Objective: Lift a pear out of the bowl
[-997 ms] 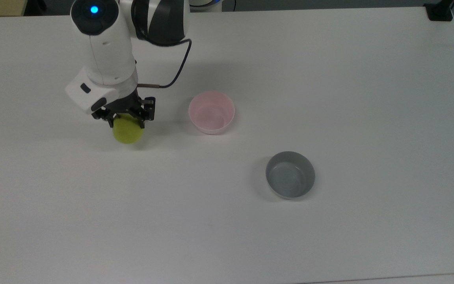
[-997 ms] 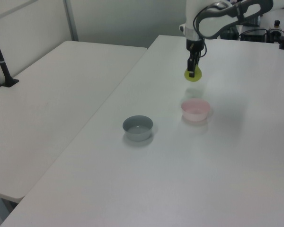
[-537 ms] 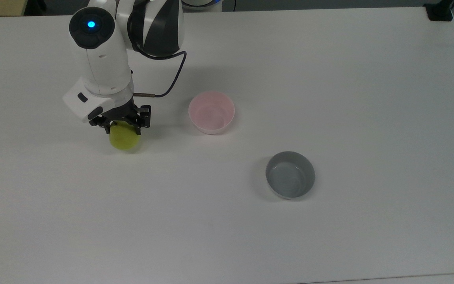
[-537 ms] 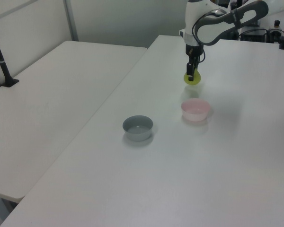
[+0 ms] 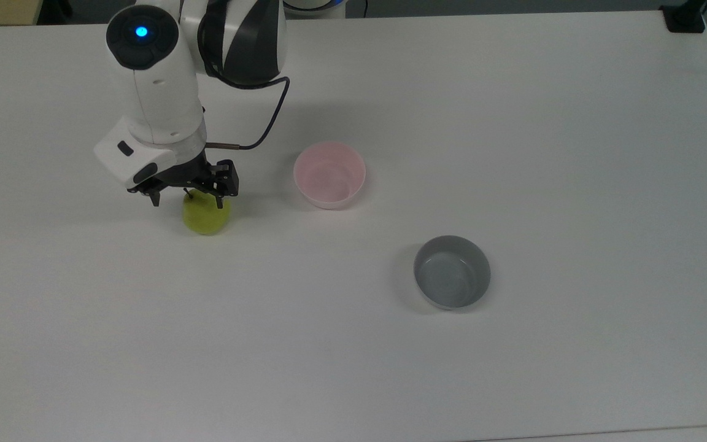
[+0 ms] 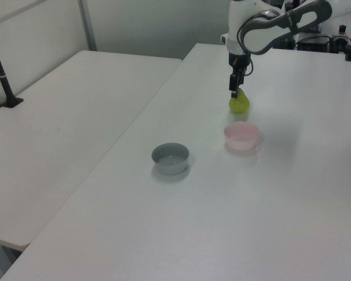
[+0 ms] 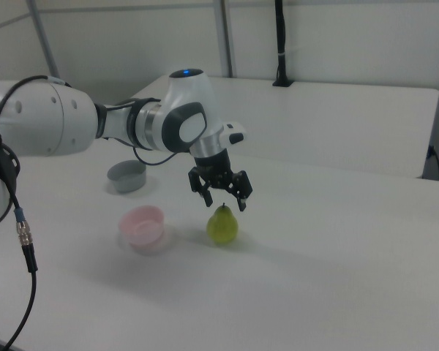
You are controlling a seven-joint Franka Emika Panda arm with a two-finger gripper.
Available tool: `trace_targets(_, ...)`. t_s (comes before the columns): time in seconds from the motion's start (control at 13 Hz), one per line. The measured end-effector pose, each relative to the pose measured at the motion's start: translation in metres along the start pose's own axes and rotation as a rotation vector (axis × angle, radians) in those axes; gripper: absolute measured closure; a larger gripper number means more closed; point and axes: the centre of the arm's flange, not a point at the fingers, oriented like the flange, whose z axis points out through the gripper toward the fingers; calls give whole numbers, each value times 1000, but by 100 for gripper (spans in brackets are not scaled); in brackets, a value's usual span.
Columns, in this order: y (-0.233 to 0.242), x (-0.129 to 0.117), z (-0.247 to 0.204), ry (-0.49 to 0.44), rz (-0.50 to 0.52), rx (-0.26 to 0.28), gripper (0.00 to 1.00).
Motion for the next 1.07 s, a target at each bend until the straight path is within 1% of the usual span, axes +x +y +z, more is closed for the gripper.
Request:
trace_targets(0.15,-6,0,-27,9,23,-1,0)
trace_targets(0.23,-20,-2,-54,15,51,0,0)
trace_targets(0.31,-42,-6,-83,19,83,3,0)
trace_targets(0.46,-87,-14,-124,26,128,8,0)
trace_targets(0.54,-108,-20,-144,23,134,9,0)
trace_targets(0.77,-133,-46,-186,-18,113,6,0)
trace_targets(0.92,-136,-57,-196,-35,108,4,0)
trace_targets(1.07,-135,-61,-192,-52,108,2,0)
